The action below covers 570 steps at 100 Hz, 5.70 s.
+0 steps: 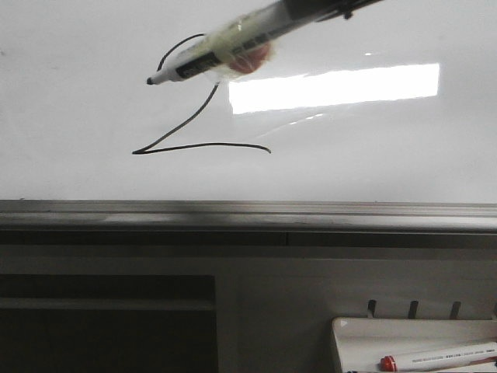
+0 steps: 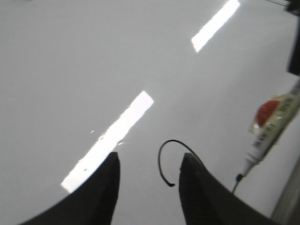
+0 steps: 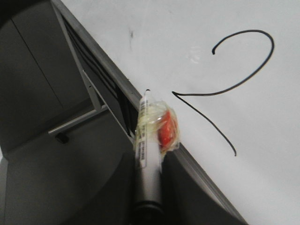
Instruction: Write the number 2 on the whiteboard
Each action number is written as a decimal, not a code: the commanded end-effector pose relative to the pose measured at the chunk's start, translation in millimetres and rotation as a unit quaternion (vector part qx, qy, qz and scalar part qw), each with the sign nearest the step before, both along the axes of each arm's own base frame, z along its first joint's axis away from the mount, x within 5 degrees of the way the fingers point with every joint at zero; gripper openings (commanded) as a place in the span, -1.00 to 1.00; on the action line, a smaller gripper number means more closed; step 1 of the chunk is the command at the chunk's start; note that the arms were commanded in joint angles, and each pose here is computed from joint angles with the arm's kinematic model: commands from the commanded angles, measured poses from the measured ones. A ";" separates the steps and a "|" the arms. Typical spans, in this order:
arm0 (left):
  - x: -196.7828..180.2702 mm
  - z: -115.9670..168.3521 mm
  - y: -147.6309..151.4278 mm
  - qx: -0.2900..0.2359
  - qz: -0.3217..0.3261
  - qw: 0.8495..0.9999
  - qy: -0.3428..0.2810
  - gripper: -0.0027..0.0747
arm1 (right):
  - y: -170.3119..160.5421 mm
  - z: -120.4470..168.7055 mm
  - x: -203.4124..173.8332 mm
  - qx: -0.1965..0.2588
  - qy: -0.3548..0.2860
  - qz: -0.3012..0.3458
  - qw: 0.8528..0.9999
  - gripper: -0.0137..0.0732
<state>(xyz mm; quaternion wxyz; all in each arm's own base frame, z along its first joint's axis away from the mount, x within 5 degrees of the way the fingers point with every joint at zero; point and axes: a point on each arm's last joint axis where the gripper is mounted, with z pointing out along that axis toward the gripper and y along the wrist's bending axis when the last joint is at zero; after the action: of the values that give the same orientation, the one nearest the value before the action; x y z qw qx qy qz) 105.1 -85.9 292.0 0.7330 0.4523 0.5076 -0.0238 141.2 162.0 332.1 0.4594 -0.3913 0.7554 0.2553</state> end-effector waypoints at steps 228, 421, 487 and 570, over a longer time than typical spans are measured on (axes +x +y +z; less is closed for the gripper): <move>91.6 -55.4 -28.0 -0.362 0.192 0.801 0.437 -0.98 | 0.4 70.1 17.0 0.068 -0.084 -0.028 0.994 0.54; 46.1 -4.3 -8.6 -0.346 0.096 0.869 0.341 -0.99 | -47.5 58.3 -23.8 0.103 -0.181 -0.066 0.976 -0.82; -35.3 3.0 38.3 -0.335 0.019 0.924 0.185 -0.98 | -99.3 -55.3 -74.9 0.102 -0.189 -0.090 0.972 -0.83; -47.3 -28.4 64.4 -0.283 0.149 0.944 0.086 -0.98 | -98.8 -62.5 -75.1 0.092 -0.178 -0.087 0.976 -0.83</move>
<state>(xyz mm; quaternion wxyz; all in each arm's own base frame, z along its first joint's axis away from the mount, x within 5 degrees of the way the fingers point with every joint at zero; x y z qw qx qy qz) 64.1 -30.7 255.7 0.7369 0.1568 0.6396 -0.1525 62.9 64.7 254.7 0.6043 -0.3401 0.6880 0.2142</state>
